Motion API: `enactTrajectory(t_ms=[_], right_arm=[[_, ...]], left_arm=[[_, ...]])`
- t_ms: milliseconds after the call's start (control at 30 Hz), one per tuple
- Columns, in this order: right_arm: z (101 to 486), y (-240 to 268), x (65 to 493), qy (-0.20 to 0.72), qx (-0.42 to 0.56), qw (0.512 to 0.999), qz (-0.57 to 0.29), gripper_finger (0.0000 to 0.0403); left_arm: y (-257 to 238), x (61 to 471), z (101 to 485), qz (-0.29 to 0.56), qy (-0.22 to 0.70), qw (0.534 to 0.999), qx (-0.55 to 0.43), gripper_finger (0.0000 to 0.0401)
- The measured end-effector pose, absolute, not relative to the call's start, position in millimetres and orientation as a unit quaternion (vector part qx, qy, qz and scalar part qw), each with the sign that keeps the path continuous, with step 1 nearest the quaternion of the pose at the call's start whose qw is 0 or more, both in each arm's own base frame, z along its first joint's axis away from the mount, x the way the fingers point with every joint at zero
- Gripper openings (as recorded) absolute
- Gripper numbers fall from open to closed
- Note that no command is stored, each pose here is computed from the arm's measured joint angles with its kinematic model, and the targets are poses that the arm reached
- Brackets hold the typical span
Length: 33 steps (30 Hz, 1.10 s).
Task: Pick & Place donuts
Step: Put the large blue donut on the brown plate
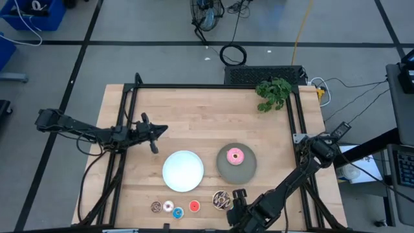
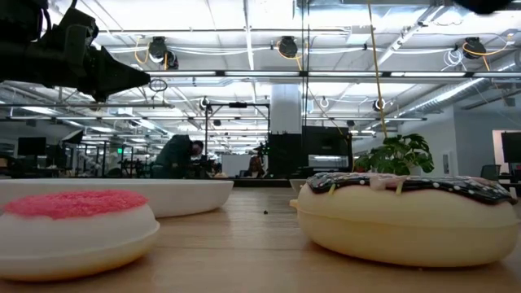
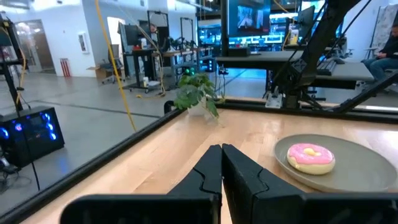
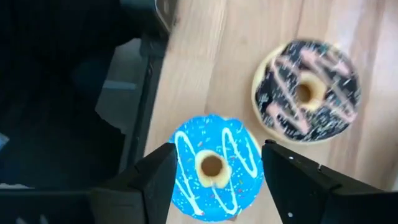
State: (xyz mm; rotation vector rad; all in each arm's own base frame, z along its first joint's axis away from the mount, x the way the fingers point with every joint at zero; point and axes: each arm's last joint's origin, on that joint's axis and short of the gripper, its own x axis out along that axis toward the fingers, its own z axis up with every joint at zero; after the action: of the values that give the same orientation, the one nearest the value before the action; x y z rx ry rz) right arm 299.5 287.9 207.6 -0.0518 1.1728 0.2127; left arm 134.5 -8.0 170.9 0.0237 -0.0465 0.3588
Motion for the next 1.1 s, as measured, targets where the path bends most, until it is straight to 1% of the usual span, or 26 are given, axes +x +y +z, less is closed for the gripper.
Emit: enactTrajectory(t_ms=[433,600,733,967,1100], right_arm=[[161.7,266.3,294.0,0.574,-0.013,0.817,0.052,0.0228],[149.3,263.8,290.5,0.583,0.009,0.810,0.064,0.0228],[142.1,262.7,289.0,0.577,0.014,0.814,0.068,0.0227],[135.6,260.6,286.4,0.575,0.037,0.815,0.060,0.0205],[137.1,258.4,288.1,0.592,0.072,0.800,0.065,0.0172]], left_arm=[[-8.0,134.4,172.7,0.180,-0.028,0.983,0.032,0.0017],[-8.0,134.4,172.7,0.179,-0.028,0.983,0.032,0.0017],[-8.0,134.4,172.7,0.179,-0.029,0.983,0.026,0.0017],[-8.1,134.4,172.6,0.179,-0.029,0.983,0.023,0.0017],[-8.1,134.4,172.6,0.179,-0.029,0.983,0.023,0.0017]])
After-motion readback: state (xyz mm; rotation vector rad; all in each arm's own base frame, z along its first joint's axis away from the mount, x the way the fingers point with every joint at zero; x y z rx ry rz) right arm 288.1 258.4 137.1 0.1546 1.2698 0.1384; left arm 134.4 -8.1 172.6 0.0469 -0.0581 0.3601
